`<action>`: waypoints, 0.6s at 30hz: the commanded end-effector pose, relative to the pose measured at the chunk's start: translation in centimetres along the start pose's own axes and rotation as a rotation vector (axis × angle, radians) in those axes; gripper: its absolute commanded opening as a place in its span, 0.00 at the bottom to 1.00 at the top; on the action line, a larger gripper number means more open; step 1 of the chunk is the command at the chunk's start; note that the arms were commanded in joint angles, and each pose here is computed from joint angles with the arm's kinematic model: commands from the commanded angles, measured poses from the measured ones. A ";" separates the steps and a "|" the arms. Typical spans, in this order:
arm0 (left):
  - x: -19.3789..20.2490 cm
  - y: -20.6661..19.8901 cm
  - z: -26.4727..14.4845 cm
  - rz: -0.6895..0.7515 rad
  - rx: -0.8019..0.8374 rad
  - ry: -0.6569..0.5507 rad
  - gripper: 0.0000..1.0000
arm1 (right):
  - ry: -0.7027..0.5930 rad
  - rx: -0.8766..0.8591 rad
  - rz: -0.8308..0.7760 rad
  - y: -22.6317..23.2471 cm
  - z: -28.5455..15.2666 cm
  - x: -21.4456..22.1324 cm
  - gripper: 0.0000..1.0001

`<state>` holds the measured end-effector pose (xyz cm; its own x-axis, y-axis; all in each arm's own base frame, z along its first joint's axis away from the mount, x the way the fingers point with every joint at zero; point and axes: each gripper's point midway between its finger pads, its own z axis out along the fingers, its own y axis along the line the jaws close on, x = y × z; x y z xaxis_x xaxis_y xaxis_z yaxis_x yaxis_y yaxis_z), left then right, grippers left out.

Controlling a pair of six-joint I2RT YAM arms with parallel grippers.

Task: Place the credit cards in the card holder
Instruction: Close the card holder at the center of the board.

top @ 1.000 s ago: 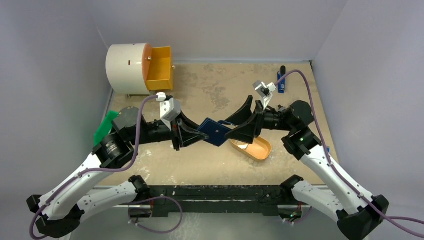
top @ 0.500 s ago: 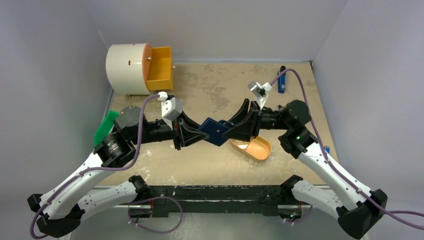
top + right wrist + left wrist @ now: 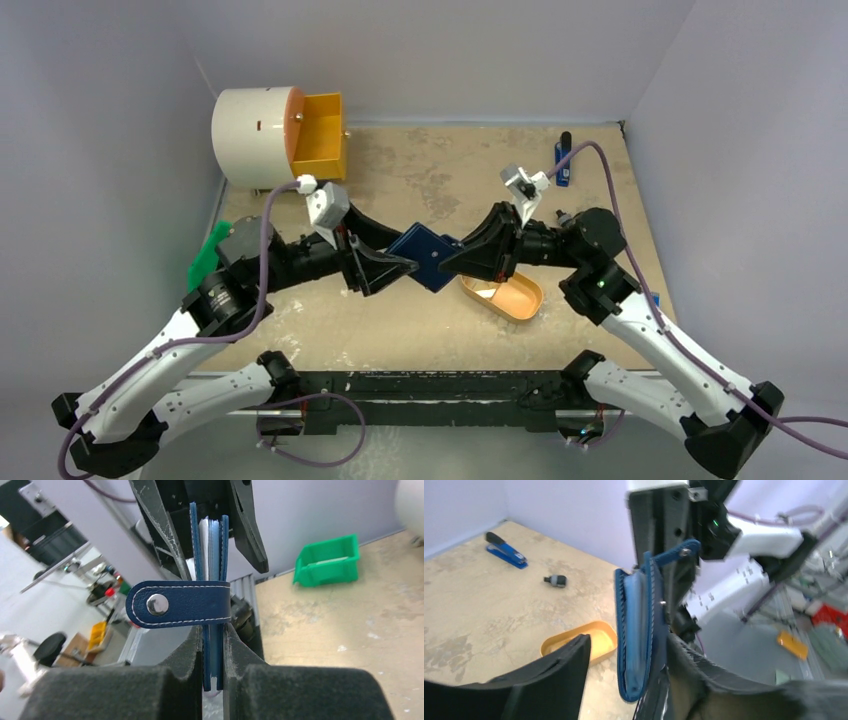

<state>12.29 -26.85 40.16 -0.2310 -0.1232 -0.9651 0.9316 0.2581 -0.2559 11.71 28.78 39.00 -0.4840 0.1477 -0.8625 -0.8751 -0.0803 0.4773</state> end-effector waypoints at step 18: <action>-7.6 2.1 0.7 -0.500 0.026 -0.612 0.71 | -0.466 0.126 -0.114 -0.6 -0.6 -9.1 0.00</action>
<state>16.42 -27.20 43.30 -0.4454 -0.6266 -0.6395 0.7511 0.1274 -0.6478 16.98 27.99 42.98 -0.3766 0.4630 -0.8024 -0.8762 0.1031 0.4708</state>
